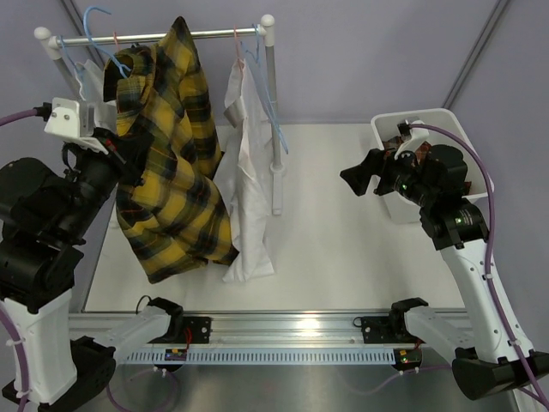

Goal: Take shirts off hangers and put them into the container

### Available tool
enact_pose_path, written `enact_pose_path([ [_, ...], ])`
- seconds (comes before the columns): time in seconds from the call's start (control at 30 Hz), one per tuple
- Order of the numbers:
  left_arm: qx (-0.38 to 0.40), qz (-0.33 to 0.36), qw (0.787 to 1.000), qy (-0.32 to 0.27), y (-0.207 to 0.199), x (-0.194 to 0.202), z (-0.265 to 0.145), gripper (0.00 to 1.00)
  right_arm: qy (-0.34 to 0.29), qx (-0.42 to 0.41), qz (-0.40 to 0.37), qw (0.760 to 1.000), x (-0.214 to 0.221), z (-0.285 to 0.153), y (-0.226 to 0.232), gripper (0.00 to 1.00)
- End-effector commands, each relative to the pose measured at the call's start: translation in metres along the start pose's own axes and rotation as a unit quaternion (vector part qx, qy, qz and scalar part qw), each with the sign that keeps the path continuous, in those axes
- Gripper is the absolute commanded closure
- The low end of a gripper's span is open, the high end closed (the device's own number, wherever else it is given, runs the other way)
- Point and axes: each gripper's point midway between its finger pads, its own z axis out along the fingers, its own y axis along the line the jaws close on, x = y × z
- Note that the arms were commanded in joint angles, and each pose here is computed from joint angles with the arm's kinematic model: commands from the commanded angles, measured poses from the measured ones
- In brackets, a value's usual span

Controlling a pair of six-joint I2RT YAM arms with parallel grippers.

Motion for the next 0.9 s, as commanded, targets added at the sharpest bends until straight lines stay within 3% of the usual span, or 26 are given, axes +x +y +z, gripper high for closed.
enact_pose_path([
  [0.0, 0.099, 0.035, 0.985, -0.138, -0.036, -0.072, -0.024, 1.00, -0.008, -0.019, -0.016, 1.000, -0.005, 0.000, 0.009, 0.02],
  [0.17, 0.160, 0.058, 0.968, -0.185, -0.059, -0.094, -0.042, 1.00, -0.002, -0.018, -0.011, 1.000, 0.003, 0.004, 0.006, 0.02],
  [0.37, 0.278, 0.075, 0.942, -0.175, -0.098, -0.089, -0.059, 1.00, 0.000, -0.015, -0.017, 1.000, 0.006, 0.004, 0.003, 0.02],
  [0.67, 0.470, 0.077, 0.867, -0.146, -0.152, -0.086, -0.105, 1.00, 0.004, 0.006, -0.015, 1.000, 0.012, 0.008, -0.007, 0.02],
  [0.7, 0.504, 0.084, 0.847, -0.147, -0.160, -0.087, -0.116, 1.00, 0.003, 0.009, -0.014, 1.000, 0.012, 0.008, -0.008, 0.02],
  [0.8, 0.550, 0.073, 0.820, -0.142, -0.170, -0.090, -0.127, 1.00, -0.006, 0.030, -0.013, 0.999, 0.010, 0.006, -0.014, 0.02],
  [0.87, 0.568, 0.054, 0.812, -0.125, -0.173, -0.086, -0.125, 1.00, -0.014, 0.055, -0.012, 0.998, 0.006, 0.002, -0.021, 0.02],
])
